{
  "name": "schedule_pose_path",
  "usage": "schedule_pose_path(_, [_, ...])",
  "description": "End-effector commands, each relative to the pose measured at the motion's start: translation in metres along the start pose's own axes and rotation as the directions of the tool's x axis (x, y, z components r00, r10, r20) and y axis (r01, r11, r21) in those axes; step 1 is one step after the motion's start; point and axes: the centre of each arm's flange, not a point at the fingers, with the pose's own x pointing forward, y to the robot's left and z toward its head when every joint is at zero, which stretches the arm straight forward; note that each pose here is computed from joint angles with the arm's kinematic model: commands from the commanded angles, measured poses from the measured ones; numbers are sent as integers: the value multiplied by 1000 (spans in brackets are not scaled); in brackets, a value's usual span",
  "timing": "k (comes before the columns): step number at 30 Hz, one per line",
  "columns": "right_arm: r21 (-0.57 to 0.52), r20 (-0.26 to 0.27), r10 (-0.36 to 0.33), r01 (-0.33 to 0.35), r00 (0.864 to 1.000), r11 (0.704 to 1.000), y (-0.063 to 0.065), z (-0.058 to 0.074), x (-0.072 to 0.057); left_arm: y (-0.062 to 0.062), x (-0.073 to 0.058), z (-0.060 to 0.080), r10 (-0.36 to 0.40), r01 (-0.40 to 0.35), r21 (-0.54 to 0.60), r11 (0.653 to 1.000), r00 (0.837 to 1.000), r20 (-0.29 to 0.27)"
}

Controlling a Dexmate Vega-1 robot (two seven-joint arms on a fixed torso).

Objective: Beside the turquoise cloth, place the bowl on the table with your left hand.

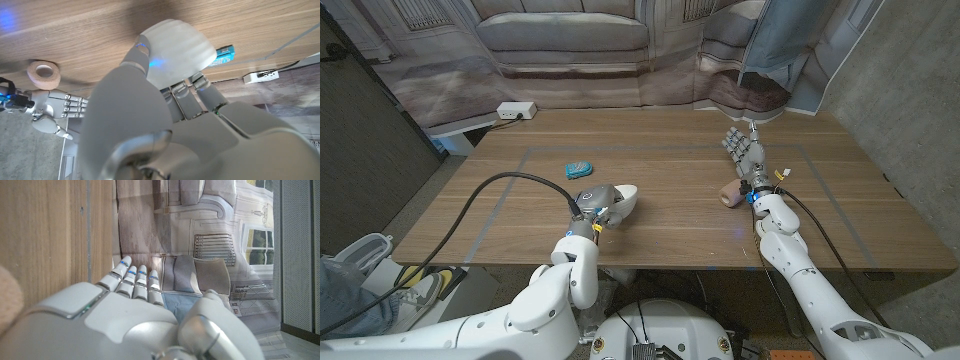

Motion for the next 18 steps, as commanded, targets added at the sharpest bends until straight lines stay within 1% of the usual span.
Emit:
schedule_pose_path(1, [3,-6,9,-9,1000,1000,3,-3,-1,1,-14,-4,18,-19,-4,1000,999,-27])
schedule_pose_path(9, [3,-14,16,-16,1000,1000,7,-6,-1,3,-22,-14,28,-29,-11,1000,998,-53])
schedule_pose_path(18, [-1,-14,13,-13,1000,1000,10,-6,-4,11,-26,-31,59,-61,-31,998,997,-53])
